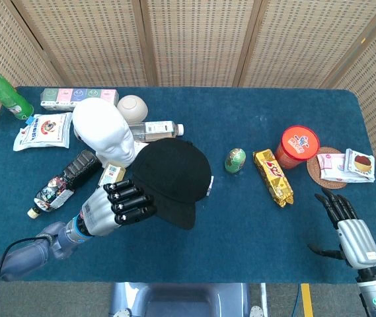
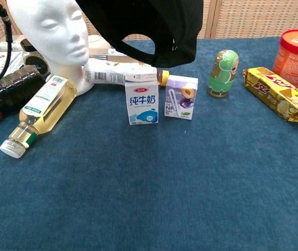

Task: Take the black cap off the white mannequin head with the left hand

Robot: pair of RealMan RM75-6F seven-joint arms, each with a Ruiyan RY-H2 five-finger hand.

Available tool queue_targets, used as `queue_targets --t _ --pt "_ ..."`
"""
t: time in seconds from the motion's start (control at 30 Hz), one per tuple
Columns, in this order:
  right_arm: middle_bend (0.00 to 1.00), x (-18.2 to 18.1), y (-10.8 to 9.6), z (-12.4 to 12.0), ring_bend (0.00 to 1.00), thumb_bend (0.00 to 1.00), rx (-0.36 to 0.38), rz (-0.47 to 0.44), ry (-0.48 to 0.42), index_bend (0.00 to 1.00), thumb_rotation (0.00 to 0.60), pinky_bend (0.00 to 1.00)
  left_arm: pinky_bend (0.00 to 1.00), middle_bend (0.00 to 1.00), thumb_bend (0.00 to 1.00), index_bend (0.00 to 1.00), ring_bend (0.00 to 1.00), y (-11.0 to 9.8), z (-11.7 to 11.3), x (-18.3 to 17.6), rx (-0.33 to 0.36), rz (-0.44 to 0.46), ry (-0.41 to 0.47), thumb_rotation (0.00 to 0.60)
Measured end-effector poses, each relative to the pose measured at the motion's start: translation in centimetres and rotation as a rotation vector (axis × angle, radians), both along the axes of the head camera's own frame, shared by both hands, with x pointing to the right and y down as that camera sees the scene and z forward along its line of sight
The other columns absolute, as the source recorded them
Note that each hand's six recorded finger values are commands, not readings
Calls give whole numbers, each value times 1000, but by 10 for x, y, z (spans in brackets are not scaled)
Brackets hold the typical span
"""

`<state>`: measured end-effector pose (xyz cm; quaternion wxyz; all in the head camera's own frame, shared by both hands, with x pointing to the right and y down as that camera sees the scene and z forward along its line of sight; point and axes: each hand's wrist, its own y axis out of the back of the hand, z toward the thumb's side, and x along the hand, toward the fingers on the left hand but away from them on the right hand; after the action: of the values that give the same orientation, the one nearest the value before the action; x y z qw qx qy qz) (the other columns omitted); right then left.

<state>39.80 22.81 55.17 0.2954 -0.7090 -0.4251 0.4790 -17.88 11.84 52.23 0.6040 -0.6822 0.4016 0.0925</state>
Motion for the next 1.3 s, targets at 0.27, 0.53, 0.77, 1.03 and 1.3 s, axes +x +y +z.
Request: queue_targets --t 0.27,0.53,0.77,1.03,1.3 --pt "0 -2 2 3 0 0 -13 -8 -1 0 600 0 740 729 432 742 601 -19 25 19 -2 -61 -69 600" --pt "0 -3 1 5 0 0 -23 -5 -6 0 600 0 731 729 414 743 600 -24 44 38 -35 -75 -116 600" --pt "0 -3 1 6 0 0 -28 -7 -7 0 600 0 708 709 387 743 595 -12 54 33 -18 -44 -162 600" --pt "0 -5 1 3 0 0 -19 -10 -17 0 600 0 674 587 259 699 511 1 53 14 -46 -22 -158 600" --pt "0 -7 3 1 0 0 -16 -16 -23 0 600 0 514 302 124 436 286 11 57 -2 -116 -35 -203 600"
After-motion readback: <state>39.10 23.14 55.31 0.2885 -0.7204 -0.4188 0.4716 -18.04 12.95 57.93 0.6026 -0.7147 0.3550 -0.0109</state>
